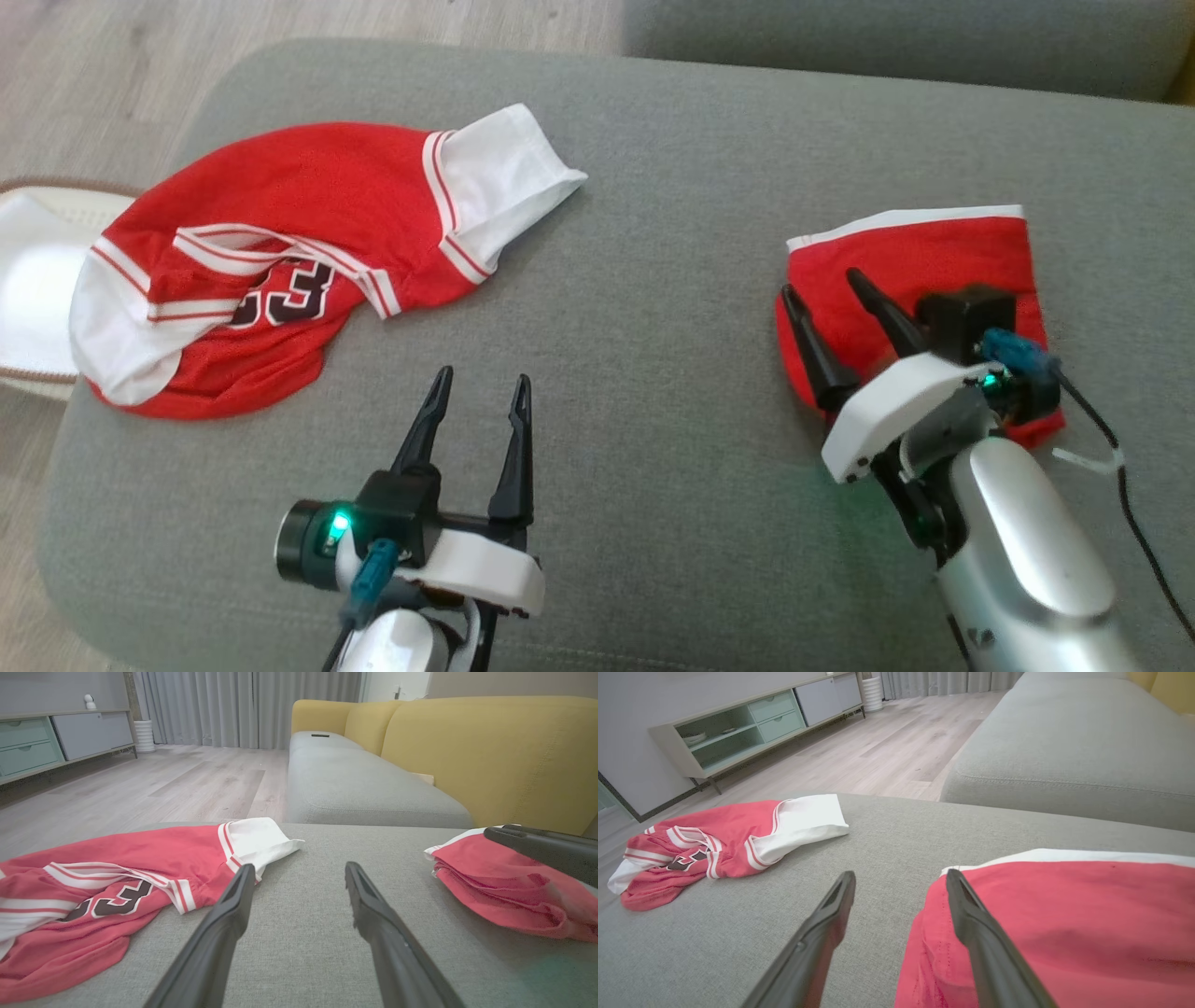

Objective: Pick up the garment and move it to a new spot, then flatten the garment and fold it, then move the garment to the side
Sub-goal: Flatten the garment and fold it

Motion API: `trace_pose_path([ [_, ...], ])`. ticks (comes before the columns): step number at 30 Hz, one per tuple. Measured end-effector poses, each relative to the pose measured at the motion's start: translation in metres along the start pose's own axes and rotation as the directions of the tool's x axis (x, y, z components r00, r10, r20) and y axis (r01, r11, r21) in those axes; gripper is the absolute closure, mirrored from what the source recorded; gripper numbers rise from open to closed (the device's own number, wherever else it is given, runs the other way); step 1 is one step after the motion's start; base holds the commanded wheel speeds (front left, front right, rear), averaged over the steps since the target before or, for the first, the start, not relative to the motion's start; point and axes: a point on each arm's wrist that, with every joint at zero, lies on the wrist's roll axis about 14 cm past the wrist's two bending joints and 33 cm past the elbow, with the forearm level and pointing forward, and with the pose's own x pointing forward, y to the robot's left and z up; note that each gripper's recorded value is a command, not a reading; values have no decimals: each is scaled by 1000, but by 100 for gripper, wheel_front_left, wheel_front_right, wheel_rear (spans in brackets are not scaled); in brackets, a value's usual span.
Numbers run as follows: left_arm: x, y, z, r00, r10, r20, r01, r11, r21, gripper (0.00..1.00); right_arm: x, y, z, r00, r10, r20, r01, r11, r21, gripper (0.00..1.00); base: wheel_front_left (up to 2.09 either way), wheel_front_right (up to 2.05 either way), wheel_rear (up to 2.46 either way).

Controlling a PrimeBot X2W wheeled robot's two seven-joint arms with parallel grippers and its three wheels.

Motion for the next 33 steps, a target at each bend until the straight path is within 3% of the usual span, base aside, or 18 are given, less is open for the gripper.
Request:
trace_pose_path([
  [4,-3,-4,3,1000,-11,8,11,1000,-4,0,-14,-8,10,998,-28,50,28,1000,-1,0,0,0,0],
  [10,-12,-8,0,1000,-22,-1,22,1000,-8,0,-42,-54,17,987,-136,80,139,990,-33,0,0,0,0],
  [11,-12,-9,0,1000,-28,2,28,1000,-5,0,-46,-64,15,985,-158,73,161,986,-46,40,0,0,0],
  [13,-13,-9,1,1000,-30,5,30,1000,-3,0,-53,-81,10,981,-189,50,192,979,-73,100,0,0,0],
  [16,-14,-9,1,999,-35,6,35,999,-2,0,-56,-92,-8,979,-204,-12,202,977,-71,100,0,0,0],
  [21,-17,-7,0,1000,-31,1,31,1000,1,0,-46,-81,-35,982,-158,-107,148,985,-89,100,0,0,0],
  [25,-21,-4,0,1000,-20,1,20,1000,3,0,-35,-50,-53,984,-69,-167,53,994,-99,100,0,0,0],
  [33,-25,0,4,1000,-8,16,8,1000,5,0,-36,27,-83,961,126,-246,-128,992,9,100,0,0,0],
])
